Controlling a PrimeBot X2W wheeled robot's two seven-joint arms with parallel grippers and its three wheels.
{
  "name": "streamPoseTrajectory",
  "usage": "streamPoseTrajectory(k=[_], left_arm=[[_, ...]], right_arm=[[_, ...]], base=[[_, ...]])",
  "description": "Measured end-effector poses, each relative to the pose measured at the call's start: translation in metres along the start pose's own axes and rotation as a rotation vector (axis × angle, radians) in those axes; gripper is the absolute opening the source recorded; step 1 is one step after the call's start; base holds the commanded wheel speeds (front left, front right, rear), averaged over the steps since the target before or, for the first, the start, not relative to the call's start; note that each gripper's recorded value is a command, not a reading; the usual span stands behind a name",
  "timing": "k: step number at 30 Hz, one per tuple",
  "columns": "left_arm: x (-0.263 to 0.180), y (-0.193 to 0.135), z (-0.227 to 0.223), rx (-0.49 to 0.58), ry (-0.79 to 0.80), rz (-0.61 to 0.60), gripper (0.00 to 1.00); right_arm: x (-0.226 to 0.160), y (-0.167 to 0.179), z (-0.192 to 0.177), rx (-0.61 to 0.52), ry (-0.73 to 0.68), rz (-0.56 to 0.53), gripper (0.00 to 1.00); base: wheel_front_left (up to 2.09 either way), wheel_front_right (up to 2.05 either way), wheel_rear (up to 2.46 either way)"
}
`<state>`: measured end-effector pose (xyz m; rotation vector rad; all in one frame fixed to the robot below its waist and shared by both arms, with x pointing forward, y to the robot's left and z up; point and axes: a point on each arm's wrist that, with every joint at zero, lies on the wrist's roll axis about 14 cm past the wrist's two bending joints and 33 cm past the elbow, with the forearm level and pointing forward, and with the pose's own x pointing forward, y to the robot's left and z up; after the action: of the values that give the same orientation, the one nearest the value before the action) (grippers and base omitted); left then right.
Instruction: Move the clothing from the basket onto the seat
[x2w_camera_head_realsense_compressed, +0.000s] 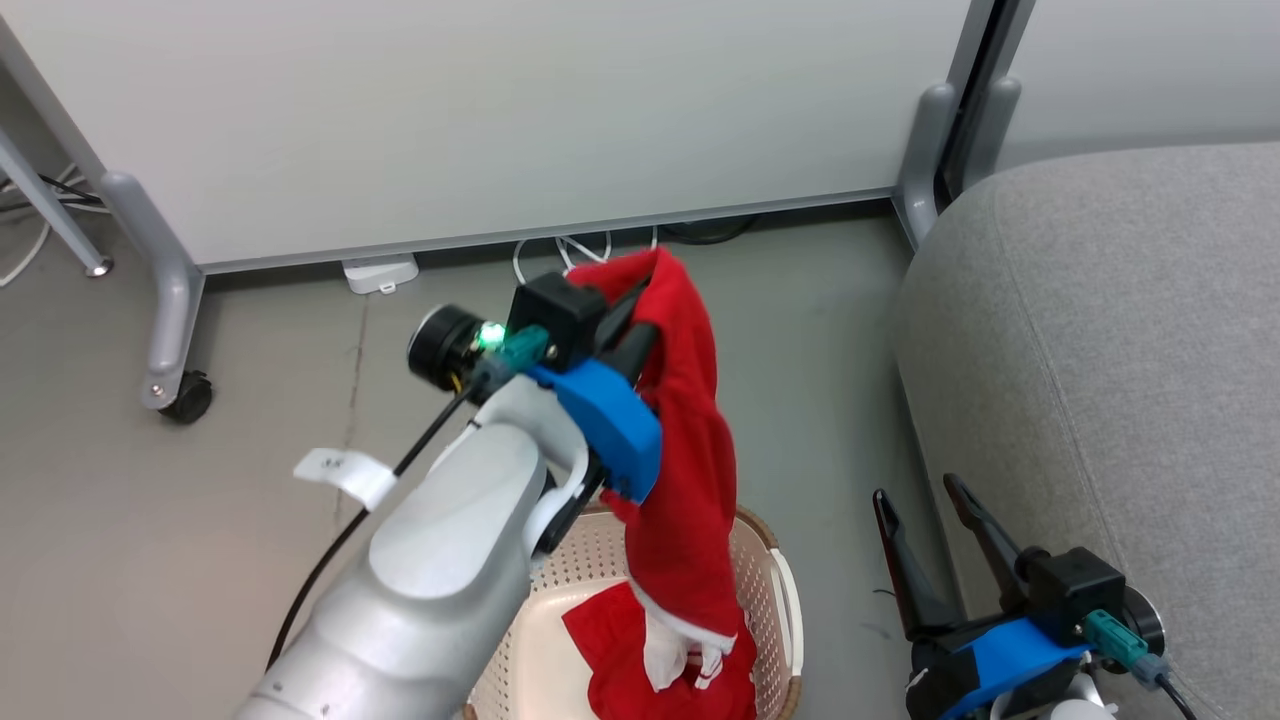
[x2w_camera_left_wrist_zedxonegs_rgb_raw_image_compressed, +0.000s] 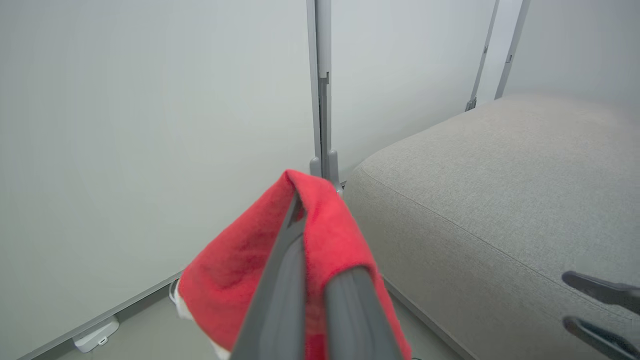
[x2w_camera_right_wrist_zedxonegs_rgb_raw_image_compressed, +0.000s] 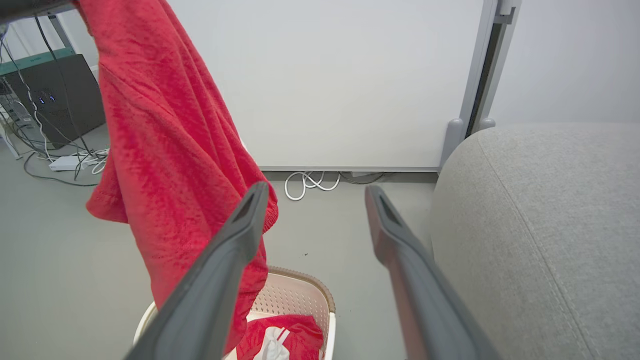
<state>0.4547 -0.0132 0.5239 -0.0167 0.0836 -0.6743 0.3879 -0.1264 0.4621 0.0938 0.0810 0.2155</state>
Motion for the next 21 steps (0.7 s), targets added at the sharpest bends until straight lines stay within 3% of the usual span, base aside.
streamPoseTrajectory(k=[11, 21], left_arm=[[0.015, -0.026, 0.060, 0.041, -0.100, -0.094, 0.00], [0.020, -0.065, 0.077, 0.045, -0.118, -0.185, 0.00]], right_arm=[[-0.003, 0.006, 0.006, -0.005, -0.005, 0.016, 1.00], [-0.008, 0.007, 0.011, -0.008, -0.015, 0.014, 1.00]], base=[[0.00, 0.00, 0.00], [0.00, 0.00, 0.00]])
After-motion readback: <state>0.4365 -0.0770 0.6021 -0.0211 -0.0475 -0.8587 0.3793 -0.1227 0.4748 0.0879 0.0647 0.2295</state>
